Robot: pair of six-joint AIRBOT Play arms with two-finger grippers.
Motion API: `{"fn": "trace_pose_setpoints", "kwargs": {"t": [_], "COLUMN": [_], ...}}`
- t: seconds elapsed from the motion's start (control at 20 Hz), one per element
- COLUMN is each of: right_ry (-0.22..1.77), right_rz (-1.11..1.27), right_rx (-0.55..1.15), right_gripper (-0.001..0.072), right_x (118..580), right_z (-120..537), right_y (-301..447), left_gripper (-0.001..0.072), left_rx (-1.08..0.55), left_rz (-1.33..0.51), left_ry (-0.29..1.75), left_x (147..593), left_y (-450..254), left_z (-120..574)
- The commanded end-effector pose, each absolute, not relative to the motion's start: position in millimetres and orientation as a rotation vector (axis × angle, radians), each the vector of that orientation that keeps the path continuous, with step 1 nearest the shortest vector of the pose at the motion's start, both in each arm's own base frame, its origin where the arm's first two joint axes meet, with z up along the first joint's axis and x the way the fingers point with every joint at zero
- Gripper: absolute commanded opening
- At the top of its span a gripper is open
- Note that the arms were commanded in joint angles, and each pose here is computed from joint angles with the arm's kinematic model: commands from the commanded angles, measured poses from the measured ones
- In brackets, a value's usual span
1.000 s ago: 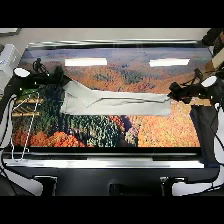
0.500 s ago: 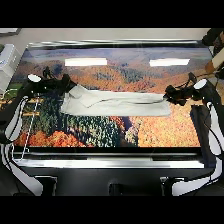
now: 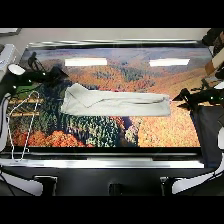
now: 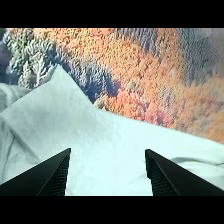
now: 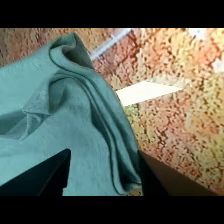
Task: Fold the clothes and pants, and hang the long-sleeved shirts on hangers.
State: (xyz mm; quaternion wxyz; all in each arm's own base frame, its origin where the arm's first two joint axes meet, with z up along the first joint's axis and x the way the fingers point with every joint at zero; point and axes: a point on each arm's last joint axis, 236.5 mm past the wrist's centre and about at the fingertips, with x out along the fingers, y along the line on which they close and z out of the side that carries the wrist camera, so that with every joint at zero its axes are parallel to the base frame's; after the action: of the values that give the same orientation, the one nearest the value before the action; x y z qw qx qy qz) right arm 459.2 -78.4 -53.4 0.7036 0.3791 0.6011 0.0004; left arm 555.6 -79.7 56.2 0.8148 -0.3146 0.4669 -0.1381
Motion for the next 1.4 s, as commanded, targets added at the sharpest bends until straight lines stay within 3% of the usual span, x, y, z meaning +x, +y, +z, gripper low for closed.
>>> {"fn": "trace_pose_setpoints", "kwargs": {"t": [0.0, 0.4, 0.65, 0.75, 0.8, 0.9, 0.95, 1.0, 1.05, 1.1, 1.15, 1.2, 1.35], "right_ry": [1.357, 1.326, 1.385, 1.429, 1.448, 1.467, 1.466, 1.454, 1.431, 1.413, 1.401, 1.394, 1.379], "right_rz": [0.122, 0.22, 0.256, 0.256, 0.263, 0.28, 0.293, 0.299, 0.301, 0.285, 0.267, 0.268, 0.274], "right_rx": [0.865, 0.9, 0.813, 0.76, 0.726, 0.7, 0.694, 0.694, 0.705, 0.708, 0.707, 0.694, 0.69], "right_gripper": [0.0592, 0.0596, 0.0568, 0.051, 0.0447, 0.0305, 0.0148, 0.0036, 0.0033, 0.0033, 0.0032, 0.0032, 0.0033], "right_x": [457.0, 471.3, 468.5, 464.5, 462.3, 461.5, 462.1, 464.0, 467.6, 470.0, 471.3, 470.7, 462.4], "right_z": [-70.7, -98.0, -110.0, -116.0, -118.8, -119.2, -116.2, -110.1, -99.3, -87.6, -71.7, -54.0, 9.5], "right_y": [-73.2, -58.1, -32.3, -19.5, -12.8, 1.5, 7.7, 9.6, 10.6, 7.5, 4.9, 4.1, 7.6], "left_gripper": [0.0532, 0.0532, 0.0532, 0.0532, 0.0532, 0.0532, 0.0532, 0.0532, 0.0515, 0.0415, 0.0162, 0.0017, 0.0018], "left_rx": [-0.505, -0.486, -0.486, -0.485, -0.485, -0.485, -0.486, -0.486, -0.495, -0.516, -0.535, -0.544, -0.594], "left_rz": [-0.28, -0.301, -0.302, -0.302, -0.302, -0.302, -0.303, -0.303, -0.31, -0.319, -0.32, -0.324, -0.338], "left_ry": [0.984, 0.978, 0.978, 0.978, 0.978, 0.978, 0.978, 0.978, 0.978, 0.98, 0.996, 1.018, 1.13], "left_x": [531.2, 515.0, 515.0, 515.0, 514.9, 515.0, 514.9, 514.8, 514.7, 515.0, 515.0, 514.8, 507.6], "left_y": [-68.5, -72.8, -72.8, -73.2, -73.2, -73.2, -73.3, -73.4, -75.6, -79.7, -85.8, -95.1, -150.0], "left_z": [91.5, 115.9, 115.9, 115.9, 115.9, 115.9, 115.9, 115.9, 116.8, 117.3, 112.8, 103.9, 58.7]}}
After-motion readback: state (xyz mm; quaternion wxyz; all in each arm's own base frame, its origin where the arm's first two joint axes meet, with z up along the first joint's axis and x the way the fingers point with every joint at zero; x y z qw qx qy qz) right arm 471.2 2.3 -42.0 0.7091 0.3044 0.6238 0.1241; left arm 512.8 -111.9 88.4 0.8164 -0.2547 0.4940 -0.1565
